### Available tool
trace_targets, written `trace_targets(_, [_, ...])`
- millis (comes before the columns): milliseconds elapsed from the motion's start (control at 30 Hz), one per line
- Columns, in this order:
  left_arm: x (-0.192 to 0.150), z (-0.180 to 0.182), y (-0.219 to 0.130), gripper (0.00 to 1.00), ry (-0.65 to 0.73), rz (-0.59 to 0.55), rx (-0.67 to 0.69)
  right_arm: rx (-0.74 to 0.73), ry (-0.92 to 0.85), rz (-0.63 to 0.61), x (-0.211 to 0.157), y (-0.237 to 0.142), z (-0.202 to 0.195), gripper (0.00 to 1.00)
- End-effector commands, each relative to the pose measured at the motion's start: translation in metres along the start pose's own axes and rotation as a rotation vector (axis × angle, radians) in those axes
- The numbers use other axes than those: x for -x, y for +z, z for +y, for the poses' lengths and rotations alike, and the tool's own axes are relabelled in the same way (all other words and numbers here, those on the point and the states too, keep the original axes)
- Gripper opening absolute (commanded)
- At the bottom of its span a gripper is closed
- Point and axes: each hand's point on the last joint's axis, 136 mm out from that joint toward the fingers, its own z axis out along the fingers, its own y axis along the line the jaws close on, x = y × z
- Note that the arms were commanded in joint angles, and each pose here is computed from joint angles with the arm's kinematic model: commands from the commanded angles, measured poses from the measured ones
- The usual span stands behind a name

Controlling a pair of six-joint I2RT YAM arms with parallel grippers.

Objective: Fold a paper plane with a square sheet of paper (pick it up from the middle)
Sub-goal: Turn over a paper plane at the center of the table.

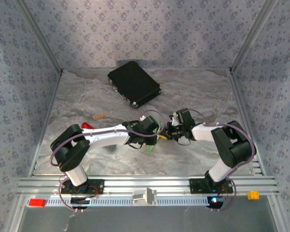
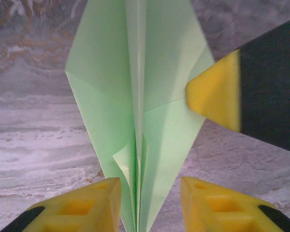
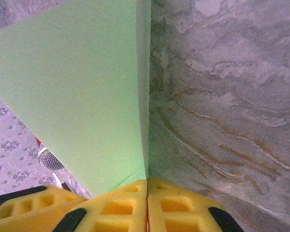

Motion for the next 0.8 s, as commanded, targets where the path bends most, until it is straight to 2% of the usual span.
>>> trace_targets(0, [0.006, 0.002, -0.004, 0.39, 0.009, -0.034, 0.003, -0.017, 0.004, 0.008, -0.003, -0.001, -0.008, 0.09])
trace_targets(567, [0.006, 0.004, 0.017, 0.43, 0.024, 0.014, 0.031, -0.011, 0.004, 0.006, -0.002, -0.002, -0.007, 0.09])
trace_targets(767, [0.001, 0.000, 0.022, 0.37, 0.030, 0.038, 0.012, -0.013, 0.007, 0.002, -0.001, -0.002, -0.007, 0.09])
